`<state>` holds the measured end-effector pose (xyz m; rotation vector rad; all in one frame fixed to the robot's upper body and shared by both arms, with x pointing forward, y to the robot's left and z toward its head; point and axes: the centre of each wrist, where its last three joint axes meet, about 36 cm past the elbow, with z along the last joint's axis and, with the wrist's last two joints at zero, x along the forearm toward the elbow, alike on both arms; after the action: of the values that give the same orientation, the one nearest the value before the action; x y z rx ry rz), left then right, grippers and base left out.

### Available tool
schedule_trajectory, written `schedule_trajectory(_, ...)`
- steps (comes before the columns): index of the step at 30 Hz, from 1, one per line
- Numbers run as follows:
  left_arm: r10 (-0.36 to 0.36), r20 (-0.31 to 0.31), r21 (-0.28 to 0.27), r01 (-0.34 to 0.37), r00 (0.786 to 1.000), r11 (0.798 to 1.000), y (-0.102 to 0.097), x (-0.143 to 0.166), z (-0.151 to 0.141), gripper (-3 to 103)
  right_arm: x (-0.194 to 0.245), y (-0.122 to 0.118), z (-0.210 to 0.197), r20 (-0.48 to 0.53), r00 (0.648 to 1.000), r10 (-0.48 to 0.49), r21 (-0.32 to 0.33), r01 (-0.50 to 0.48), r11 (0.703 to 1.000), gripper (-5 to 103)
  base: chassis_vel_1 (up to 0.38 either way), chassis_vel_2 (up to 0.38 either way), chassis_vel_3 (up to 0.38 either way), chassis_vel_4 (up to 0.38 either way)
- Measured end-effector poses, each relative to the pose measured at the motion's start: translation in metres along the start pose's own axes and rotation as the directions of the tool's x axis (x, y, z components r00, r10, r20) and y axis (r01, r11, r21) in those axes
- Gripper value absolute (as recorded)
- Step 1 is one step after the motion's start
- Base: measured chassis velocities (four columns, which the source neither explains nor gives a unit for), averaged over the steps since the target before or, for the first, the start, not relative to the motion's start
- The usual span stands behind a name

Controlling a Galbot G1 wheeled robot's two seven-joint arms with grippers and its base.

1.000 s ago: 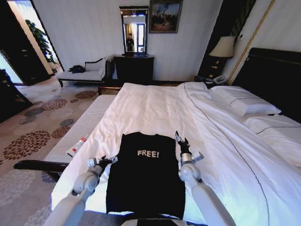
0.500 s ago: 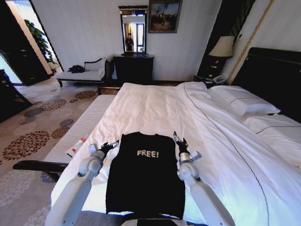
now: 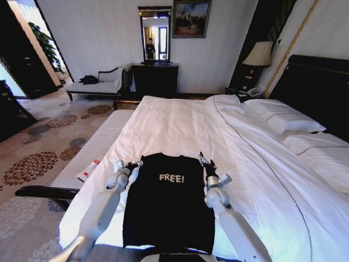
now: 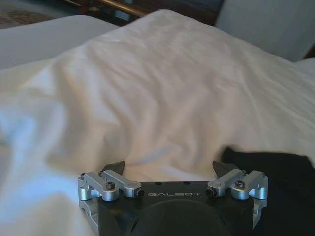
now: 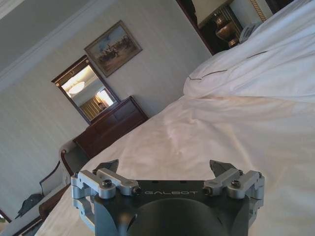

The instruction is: Fold the clothes on the bed.

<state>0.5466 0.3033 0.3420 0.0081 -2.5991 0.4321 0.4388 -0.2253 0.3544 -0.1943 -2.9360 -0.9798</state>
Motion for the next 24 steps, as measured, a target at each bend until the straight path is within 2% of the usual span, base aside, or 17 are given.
schedule_trajectory(5, -0.003, 0.036, 0.028, 0.002, 0.999, 1.000, 0.008, 0.006, -0.013, 100, -0.008, -0.001, 0.003, -0.007, 1.000, 0.008, 0.008, -0.008, 1.000, 100, 0.000, 0.000, 0.000, 0.000)
schedule_trajectory(9, 0.029, 0.112, 0.071, -0.037, 0.993, 0.997, 0.007, 0.026, -0.032, 100, -0.022, -0.008, 0.000, -0.023, 0.999, 0.030, 0.031, -0.029, 0.999, 100, 0.000, 0.000, 0.000, 0.000)
schedule_trajectory(10, 0.029, 0.112, 0.071, -0.037, 0.993, 0.997, 0.007, 0.026, -0.032, 100, -0.022, -0.008, 0.000, -0.023, 0.999, 0.030, 0.031, -0.029, 0.999, 100, 0.000, 0.000, 0.000, 0.000)
schedule_trajectory(14, 0.033, 0.191, 0.105, -0.054, 0.981, 0.993, 0.015, 0.049, -0.056, 100, -0.044, -0.022, -0.010, -0.076, 0.992, 0.104, 0.077, -0.098, 0.992, 100, 0.000, 0.000, 0.000, 0.000)
schedule_trajectory(16, 0.025, 0.200, 0.097, -0.045, 0.980, 0.994, 0.019, 0.052, -0.059, 100, -0.049, -0.025, -0.011, -0.093, 0.988, 0.122, 0.088, -0.114, 0.990, 100, 0.000, 0.000, 0.000, 0.000)
schedule_trajectory(19, -0.034, 0.198, 0.008, 0.033, 0.980, 0.999, 0.036, 0.060, -0.059, 100, -0.064, -0.032, -0.010, -0.156, 0.974, 0.167, 0.100, -0.153, 0.983, 100, 0.000, 0.000, 0.000, 0.000)
schedule_trajectory(24, -0.058, 0.179, -0.019, 0.062, 0.982, 0.998, 0.046, 0.071, -0.048, 100, -0.074, -0.032, -0.001, -0.215, 0.965, 0.149, 0.079, -0.135, 0.988, 100, 0.000, 0.000, 0.000, 0.000)
